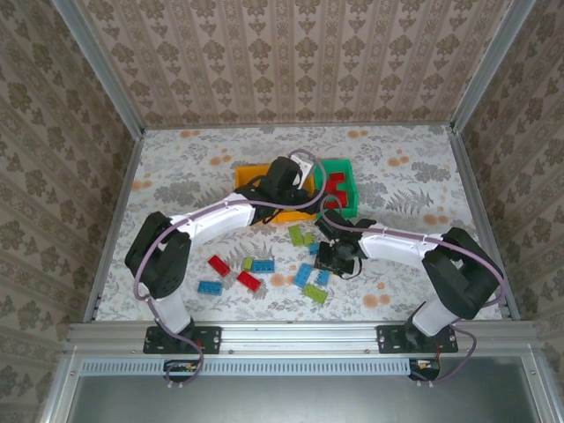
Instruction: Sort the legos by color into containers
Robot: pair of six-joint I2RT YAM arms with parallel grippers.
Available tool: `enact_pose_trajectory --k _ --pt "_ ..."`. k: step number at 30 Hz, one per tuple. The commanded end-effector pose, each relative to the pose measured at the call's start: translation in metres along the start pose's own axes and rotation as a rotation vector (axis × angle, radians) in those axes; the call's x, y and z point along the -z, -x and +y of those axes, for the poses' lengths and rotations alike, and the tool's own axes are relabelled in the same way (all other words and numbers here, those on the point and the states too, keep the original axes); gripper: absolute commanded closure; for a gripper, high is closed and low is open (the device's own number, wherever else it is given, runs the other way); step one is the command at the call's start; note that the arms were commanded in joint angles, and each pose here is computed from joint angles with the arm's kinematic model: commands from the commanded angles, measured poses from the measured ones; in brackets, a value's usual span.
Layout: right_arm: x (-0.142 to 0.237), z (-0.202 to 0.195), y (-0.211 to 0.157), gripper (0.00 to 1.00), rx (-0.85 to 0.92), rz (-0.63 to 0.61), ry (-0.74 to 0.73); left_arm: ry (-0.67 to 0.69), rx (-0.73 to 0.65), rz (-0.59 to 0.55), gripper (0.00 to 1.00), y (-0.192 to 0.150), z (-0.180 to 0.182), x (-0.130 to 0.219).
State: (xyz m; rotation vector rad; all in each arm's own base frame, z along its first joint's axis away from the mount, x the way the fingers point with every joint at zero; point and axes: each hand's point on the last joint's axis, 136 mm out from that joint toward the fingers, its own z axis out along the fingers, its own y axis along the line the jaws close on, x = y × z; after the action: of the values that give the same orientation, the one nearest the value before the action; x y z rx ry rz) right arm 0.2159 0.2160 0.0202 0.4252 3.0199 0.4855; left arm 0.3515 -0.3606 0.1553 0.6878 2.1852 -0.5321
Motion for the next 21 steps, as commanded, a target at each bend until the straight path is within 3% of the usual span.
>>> enact_pose_trajectory --k 1,6,13,21 --pt "0.008 -0.009 0.01 0.79 0.01 -0.043 -0.045 0.026 -0.015 -0.047 0.0 0.01 0.008 0.017" --pt "0.036 0.027 0.03 0.81 0.121 -0.132 0.054 0.082 0.004 -0.026 0.0 -0.002 0.021 0.028" --pt "0.09 0.093 0.07 0.81 0.308 -0.29 0.185 0.276 0.14 0.017 0.0 -0.042 0.083 0.063" --pt "0.093 0.173 0.13 0.81 0.315 -0.342 0.411 0.375 0.272 0.044 0.0 -0.103 0.13 0.118"
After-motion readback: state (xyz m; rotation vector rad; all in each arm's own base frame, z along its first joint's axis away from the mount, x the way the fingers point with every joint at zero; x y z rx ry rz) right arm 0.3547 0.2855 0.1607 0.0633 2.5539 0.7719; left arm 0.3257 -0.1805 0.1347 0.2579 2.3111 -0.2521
